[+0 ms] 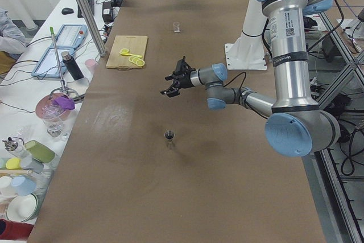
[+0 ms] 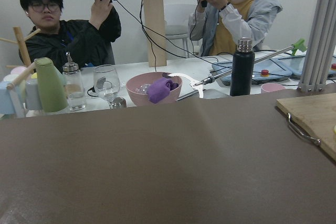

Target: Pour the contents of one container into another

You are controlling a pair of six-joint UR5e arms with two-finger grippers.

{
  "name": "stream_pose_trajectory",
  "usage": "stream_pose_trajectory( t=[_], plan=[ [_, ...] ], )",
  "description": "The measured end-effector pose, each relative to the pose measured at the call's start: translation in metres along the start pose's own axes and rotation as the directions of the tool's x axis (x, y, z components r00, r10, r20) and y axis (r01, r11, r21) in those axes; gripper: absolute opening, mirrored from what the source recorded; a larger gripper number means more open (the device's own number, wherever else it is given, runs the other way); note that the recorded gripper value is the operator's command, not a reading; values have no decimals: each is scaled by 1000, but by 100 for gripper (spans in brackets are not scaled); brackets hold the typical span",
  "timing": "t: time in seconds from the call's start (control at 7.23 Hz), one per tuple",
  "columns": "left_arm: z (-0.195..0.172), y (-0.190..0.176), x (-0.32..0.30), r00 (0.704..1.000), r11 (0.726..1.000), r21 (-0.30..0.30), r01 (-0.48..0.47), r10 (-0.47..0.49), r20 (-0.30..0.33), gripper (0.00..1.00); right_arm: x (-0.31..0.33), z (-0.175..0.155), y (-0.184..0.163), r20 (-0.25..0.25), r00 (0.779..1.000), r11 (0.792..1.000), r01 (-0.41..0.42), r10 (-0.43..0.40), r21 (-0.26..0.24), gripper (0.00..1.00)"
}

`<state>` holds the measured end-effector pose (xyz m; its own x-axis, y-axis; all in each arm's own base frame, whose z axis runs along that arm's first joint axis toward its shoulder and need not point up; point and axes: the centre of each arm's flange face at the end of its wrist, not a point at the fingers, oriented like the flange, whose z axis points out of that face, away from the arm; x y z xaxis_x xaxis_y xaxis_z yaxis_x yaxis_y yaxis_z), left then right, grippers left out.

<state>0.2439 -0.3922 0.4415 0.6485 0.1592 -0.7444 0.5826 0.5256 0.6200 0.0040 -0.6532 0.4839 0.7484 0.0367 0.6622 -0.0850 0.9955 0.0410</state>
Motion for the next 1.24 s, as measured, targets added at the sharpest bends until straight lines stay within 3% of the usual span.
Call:
stream_pose_trajectory(
  t=[0.28, 0.55, 0.83, 1.11, 1.24],
  plan=[
    [18, -48, -31, 999, 985, -166, 40, -41, -4, 98, 14, 12, 13, -17, 1000, 999, 0, 0, -47, 100],
    [26, -79, -65, 994, 942, -319, 101, -83, 69, 98, 48, 14, 27, -28, 997, 995, 72, -74, -66, 100],
    [26, -107, -119, 989, 876, -472, 101, -38, 142, 98, 100, 15, 53, -30, 994, 992, 99, -102, -83, 100],
    [16, -122, -198, 980, 801, -592, 84, 42, 197, 98, 131, 26, 87, 22, 998, 993, 57, -55, -99, 100],
    [10, -122, -238, 969, 763, -630, 146, 19, 248, 98, 131, 27, 91, 50, 998, 994, 52, -47, -97, 100]
  ],
)
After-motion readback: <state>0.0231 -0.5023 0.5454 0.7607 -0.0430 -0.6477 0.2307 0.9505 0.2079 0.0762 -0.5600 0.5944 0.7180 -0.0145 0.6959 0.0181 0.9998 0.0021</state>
